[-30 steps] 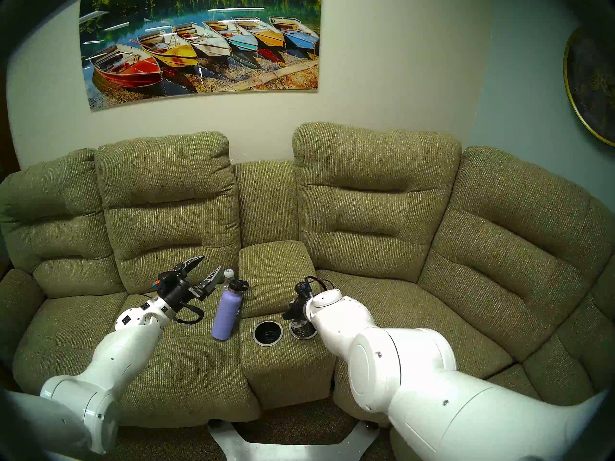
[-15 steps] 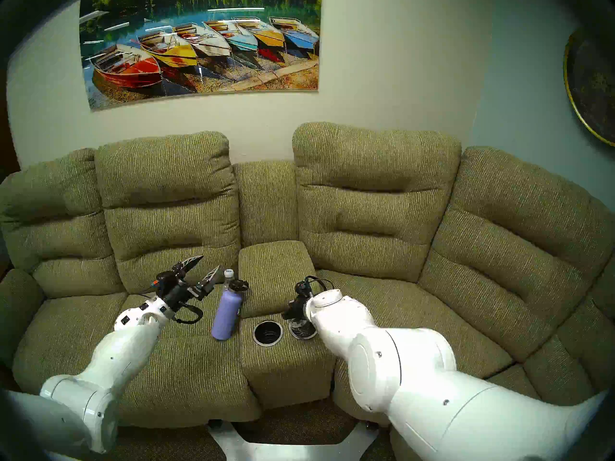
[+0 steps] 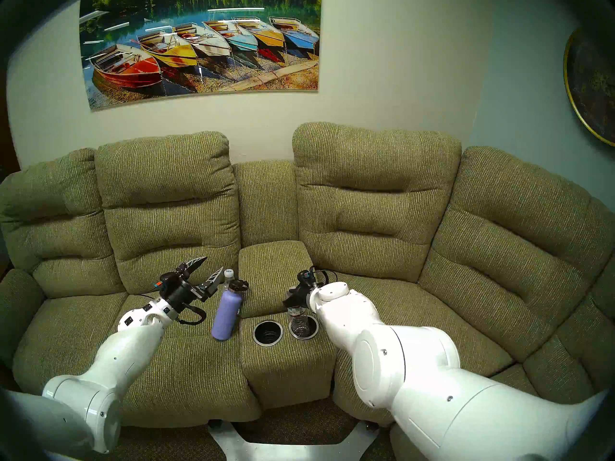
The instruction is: Take bottles out of cup holder
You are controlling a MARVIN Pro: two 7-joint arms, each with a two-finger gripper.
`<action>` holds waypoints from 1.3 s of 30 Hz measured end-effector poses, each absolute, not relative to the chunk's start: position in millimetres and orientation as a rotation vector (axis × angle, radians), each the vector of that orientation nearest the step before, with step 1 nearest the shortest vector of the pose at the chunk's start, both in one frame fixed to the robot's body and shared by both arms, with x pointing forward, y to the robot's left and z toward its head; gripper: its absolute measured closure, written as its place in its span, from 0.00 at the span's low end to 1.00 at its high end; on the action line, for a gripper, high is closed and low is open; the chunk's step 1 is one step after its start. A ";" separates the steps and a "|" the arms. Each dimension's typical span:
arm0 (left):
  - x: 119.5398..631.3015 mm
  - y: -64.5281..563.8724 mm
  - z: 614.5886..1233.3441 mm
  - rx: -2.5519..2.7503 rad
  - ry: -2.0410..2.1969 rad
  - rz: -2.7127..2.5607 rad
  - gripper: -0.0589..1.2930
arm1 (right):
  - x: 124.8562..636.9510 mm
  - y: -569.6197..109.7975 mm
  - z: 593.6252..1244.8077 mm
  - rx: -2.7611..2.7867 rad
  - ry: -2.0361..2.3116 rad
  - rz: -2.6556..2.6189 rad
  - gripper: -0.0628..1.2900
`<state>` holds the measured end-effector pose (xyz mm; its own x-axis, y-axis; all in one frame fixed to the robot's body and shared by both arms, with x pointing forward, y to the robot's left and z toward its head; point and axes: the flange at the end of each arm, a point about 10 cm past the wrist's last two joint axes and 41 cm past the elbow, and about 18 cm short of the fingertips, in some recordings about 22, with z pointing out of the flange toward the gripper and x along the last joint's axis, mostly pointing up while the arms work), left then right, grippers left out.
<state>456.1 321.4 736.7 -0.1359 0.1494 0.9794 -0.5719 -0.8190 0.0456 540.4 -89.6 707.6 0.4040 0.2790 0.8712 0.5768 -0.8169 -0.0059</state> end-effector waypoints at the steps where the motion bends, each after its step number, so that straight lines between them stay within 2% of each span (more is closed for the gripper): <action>1: 456.0 320.3 737.0 1.658 -0.478 1.999 0.03 | 543.2 -91.8 711.4 -2.346 -0.743 -1.400 0.81; 21: 429.6 302.7 723.8 1.604 -0.606 1.847 0.03 | 582.4 -123.9 786.1 -2.079 -0.758 -1.790 0.83; 39: 422.3 276.2 713.4 1.579 -0.634 1.790 0.03 | 564.9 -112.4 806.6 -1.847 -0.813 -1.874 0.83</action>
<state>422.3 276.2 713.4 -0.0539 0.1583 0.9859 -0.7436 -0.6653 0.0662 564.9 -112.4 806.6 -0.0594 0.1239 0.9905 0.6385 -0.7580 0.1331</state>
